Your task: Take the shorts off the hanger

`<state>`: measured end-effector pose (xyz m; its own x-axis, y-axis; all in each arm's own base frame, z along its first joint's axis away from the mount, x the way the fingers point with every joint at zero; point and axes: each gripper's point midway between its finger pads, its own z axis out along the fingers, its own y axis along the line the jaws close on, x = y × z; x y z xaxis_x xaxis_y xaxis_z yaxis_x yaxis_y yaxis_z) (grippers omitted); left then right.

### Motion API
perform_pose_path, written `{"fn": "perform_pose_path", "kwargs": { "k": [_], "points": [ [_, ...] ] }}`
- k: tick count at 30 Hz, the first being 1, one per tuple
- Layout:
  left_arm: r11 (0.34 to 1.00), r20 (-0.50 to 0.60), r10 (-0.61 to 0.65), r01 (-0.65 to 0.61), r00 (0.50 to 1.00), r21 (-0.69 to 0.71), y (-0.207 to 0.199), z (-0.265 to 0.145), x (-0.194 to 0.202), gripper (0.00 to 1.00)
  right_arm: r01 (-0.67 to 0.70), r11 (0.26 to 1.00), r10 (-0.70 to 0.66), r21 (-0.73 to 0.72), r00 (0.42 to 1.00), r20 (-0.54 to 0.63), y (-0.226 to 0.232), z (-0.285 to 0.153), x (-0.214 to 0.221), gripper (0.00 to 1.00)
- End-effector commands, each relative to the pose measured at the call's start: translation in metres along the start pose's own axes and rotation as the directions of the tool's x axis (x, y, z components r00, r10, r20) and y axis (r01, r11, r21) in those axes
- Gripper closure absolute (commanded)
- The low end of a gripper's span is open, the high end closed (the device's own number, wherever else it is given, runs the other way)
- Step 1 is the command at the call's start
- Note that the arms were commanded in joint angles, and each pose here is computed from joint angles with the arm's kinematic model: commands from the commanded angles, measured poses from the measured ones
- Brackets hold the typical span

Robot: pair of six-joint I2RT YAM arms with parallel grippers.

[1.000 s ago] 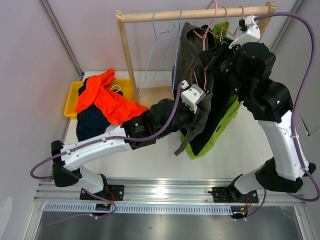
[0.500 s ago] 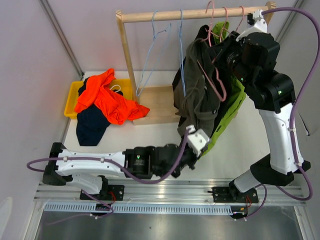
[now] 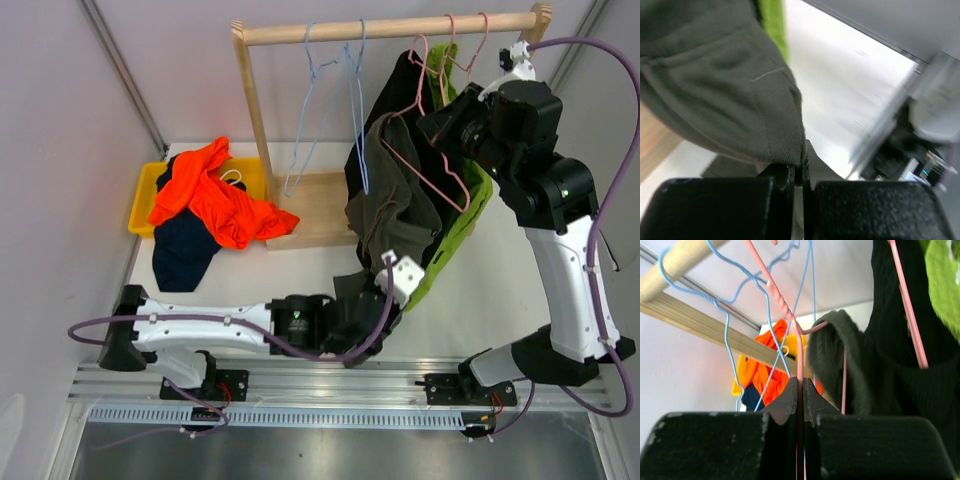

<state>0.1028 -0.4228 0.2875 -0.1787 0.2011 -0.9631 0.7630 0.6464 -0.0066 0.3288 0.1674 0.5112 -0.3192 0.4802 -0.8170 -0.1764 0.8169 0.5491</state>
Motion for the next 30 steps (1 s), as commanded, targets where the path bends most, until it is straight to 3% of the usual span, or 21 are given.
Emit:
{"fn": "perform_pose_path", "kwargs": {
  "k": [1, 6, 9, 13, 14, 15, 16, 18, 20, 24, 30],
  "points": [
    [0.988, 0.074, -0.084, 0.093, 0.994, -0.123, 0.046, 0.022, -0.05, 1.0, -0.066, 0.993, 0.073, -0.093, 0.995, 0.067, 0.013, -0.038, -0.016, 1.0],
    [0.971, 0.048, -0.081, 0.089, 0.996, -0.223, 0.09, 0.055, -0.074, 1.0, -0.102, 0.988, 0.107, -0.115, 0.994, 0.032, 0.006, -0.079, -0.003, 1.0],
    [0.964, 0.054, -0.057, 0.069, 0.997, -0.255, 0.096, 0.047, -0.086, 1.0, -0.093, 0.989, 0.099, -0.116, 0.994, 0.05, 0.005, -0.087, -0.008, 1.0],
    [0.969, -0.006, -0.038, 0.035, 0.999, -0.245, 0.074, 0.001, -0.063, 1.0, -0.045, 0.993, 0.054, -0.106, 0.995, 0.089, 0.013, -0.073, -0.027, 1.0],
    [0.954, -0.025, -0.037, 0.028, 0.999, -0.3, 0.081, -0.011, -0.055, 1.0, -0.026, 0.994, 0.037, -0.109, 0.994, 0.1, 0.016, -0.069, -0.032, 1.0],
    [0.951, -0.043, -0.091, 0.074, 0.995, -0.3, 0.071, -0.023, -0.042, 1.0, -0.015, 0.991, 0.033, -0.134, 0.99, 0.135, 0.025, -0.073, -0.046, 1.0],
    [0.942, -0.134, -0.06, 0.012, 0.989, -0.335, 0.083, -0.043, -0.02, 1.0, -0.003, 0.993, 0.017, -0.116, 0.993, 0.114, 0.025, -0.051, -0.043, 1.0],
    [0.909, -0.149, -0.123, 0.051, 0.981, -0.413, 0.094, -0.067, -0.001, 1.0, 0.02, 0.99, 0.001, -0.142, 0.989, 0.145, 0.035, -0.044, -0.056, 1.0],
    [0.875, -0.215, -0.124, 0.005, 0.969, -0.483, 0.126, -0.101, 0.017, 1.0, 0.018, 0.992, 0.0, -0.126, 0.989, 0.147, 0.031, -0.014, -0.06, 1.0],
    [0.835, -0.147, -0.198, 0.088, 0.969, -0.543, 0.169, -0.144, 0.017, 1.0, 0.001, 0.992, 0.018, -0.125, 0.989, 0.148, 0.024, 0.026, -0.062, 1.0],
    [0.766, 0.047, -0.255, 0.231, 0.966, -0.6, 0.242, -0.194, -0.027, 1.0, -0.017, 0.996, 0.026, -0.091, 0.995, 0.099, 0.009, 0.073, -0.043, 1.0]
  ]
}}
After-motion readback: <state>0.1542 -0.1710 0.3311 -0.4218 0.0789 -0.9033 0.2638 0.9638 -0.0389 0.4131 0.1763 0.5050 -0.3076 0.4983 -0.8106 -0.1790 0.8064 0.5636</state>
